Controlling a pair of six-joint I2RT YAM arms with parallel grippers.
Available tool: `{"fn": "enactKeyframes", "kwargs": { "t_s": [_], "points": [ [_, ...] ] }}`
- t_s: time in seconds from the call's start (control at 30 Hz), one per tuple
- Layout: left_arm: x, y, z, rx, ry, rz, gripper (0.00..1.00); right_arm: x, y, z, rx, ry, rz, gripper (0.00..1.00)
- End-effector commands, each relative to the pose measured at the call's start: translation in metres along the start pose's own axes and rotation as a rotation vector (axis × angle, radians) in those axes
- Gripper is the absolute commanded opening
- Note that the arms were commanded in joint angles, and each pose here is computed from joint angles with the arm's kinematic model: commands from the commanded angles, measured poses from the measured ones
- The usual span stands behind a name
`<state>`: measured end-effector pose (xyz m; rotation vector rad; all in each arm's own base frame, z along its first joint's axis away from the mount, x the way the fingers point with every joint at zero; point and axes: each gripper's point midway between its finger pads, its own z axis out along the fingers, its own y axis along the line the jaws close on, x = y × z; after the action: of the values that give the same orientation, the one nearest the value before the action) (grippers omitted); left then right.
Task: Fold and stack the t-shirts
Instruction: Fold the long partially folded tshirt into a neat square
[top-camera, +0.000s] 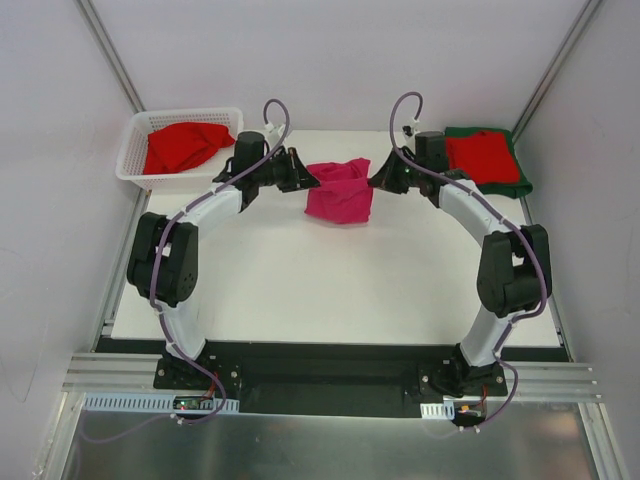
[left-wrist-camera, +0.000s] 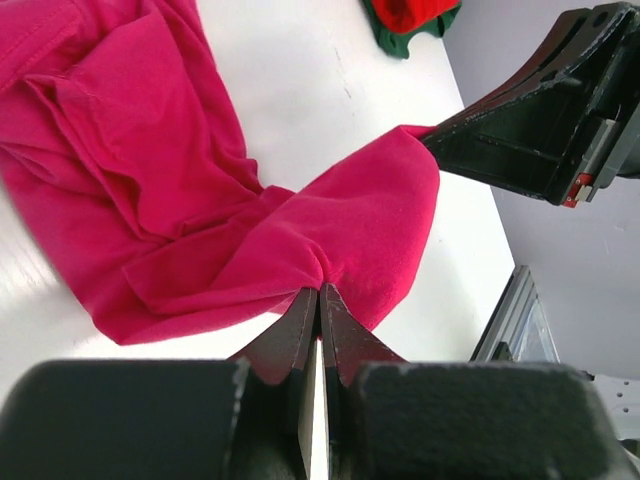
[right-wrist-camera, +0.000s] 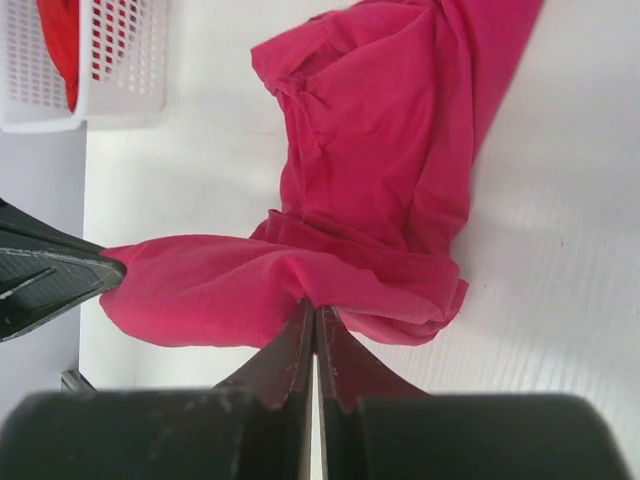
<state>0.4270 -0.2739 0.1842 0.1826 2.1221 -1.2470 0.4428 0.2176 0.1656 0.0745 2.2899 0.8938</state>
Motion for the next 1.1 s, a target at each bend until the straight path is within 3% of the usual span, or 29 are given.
{"fn": "enactKeyframes", "kwargs": {
  "t_s": [0.0,0.5,1.07],
  "points": [
    [-0.019,-0.017,-0.005,0.054,-0.023,0.064,0.0,-0.036,0.024,-0.009,-0.074,-0.084,-0.061,0.01],
    [0.058,0.008,-0.022,0.028,0.057,-0.06,0.0,0.03,0.0,-0.016,-0.063,0.025,0.012,0.01],
    [0.161,-0.029,-0.056,0.032,0.171,-0.085,0.0,0.155,0.009,-0.087,-0.013,0.2,0.013,0.01]
  ]
}}
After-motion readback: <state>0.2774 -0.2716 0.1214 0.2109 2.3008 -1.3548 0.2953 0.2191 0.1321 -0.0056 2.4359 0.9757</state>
